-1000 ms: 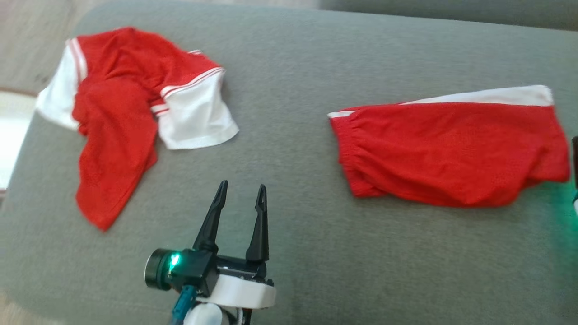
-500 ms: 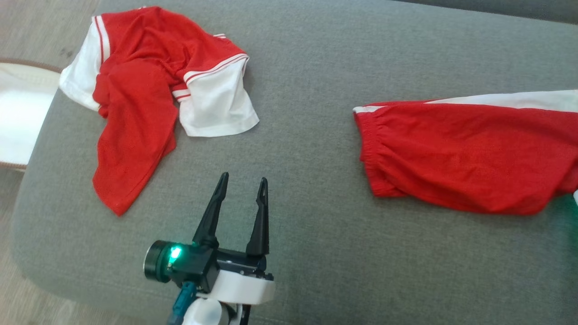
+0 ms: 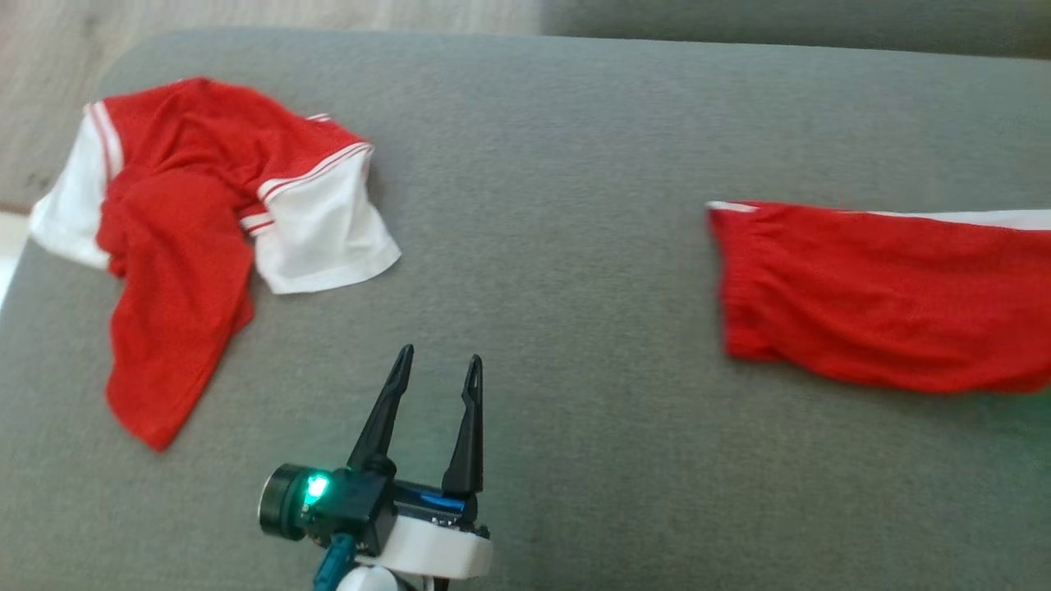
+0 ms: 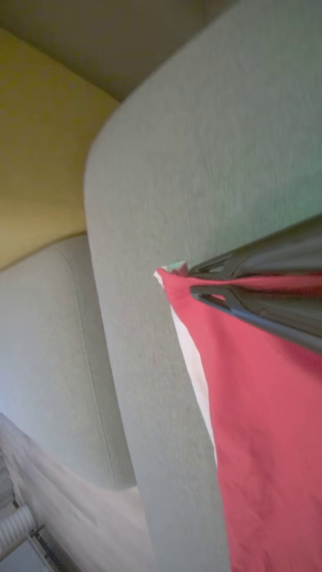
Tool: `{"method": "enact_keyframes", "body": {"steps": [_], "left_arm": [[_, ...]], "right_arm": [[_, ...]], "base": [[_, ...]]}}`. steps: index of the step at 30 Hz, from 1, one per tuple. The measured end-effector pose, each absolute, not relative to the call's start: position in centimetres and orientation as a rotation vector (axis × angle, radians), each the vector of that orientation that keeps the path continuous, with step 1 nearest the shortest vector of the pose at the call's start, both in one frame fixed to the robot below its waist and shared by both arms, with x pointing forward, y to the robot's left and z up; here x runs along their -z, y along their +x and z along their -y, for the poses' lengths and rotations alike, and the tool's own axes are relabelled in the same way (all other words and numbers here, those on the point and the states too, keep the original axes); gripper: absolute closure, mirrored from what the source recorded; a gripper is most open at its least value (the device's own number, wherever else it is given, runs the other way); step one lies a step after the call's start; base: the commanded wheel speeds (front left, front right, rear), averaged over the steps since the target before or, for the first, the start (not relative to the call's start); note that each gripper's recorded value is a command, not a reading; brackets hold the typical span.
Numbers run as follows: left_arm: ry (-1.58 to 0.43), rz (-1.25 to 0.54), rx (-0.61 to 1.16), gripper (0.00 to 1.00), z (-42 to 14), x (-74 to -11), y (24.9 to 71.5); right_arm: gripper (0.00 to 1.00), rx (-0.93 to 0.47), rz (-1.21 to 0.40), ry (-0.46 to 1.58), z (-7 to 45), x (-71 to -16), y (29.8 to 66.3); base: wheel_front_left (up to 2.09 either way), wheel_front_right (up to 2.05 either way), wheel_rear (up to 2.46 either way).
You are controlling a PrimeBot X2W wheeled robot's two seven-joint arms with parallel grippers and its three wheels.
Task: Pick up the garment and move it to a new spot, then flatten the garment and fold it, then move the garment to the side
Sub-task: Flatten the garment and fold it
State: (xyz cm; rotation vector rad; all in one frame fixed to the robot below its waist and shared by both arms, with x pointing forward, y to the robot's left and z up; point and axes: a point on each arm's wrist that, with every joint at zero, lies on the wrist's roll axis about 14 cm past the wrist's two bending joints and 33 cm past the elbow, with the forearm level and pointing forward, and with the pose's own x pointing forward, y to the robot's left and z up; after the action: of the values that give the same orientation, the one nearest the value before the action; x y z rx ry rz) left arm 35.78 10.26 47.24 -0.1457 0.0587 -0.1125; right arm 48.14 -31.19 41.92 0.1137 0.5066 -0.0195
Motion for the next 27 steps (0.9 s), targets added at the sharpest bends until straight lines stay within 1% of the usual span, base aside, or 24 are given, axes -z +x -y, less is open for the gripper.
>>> {"method": "enact_keyframes", "body": {"steps": [4,6,9,12,16,22,27], "left_arm": [[-0.152,-0.058,0.146,0.0,-9.2,-47.3,35.9],[-0.154,-0.057,0.161,0.0,-8.8,-47.3,36.0],[-0.147,-0.055,0.178,0.0,-8.4,-47.3,36.0],[-0.143,-0.053,0.188,0.0,-8.1,-47.4,35.7],[-0.14,-0.038,0.198,0.0,-7.9,-47.9,35.5],[-0.139,-0.023,0.192,0.0,-8.2,-48.4,35.1],[-0.141,-0.05,0.169,0.0,-8.8,-47.5,34.5]], "right_arm": [[1.0,0.051,-0.458,0.051,34.1,-44.3,47.6],[1.0,0.04,-0.419,0.043,34.0,-45.4,47.6],[1.0,-0.014,-0.361,0.016,32.7,-47.2,48.2],[1.0,-0.095,-0.282,0.003,30.0,-49.6,49.2],[1.0,-0.207,-0.221,-0.016,25.6,-51.4,49.6],[1.0,-0.395,-0.222,-0.017,17.8,-51.9,49.3],[1.0,-0.525,-0.237,-0.004,12.2,-51.7,48.7]], "base": [[0.0,0.0,0.0],[0.0,0.0,0.0],[0.0,0.0,0.0],[0.0,0.0,0.0],[0.0,0.0,0.0],[0.0,0.0,0.0],[0.0,0.0,0.0]]}}
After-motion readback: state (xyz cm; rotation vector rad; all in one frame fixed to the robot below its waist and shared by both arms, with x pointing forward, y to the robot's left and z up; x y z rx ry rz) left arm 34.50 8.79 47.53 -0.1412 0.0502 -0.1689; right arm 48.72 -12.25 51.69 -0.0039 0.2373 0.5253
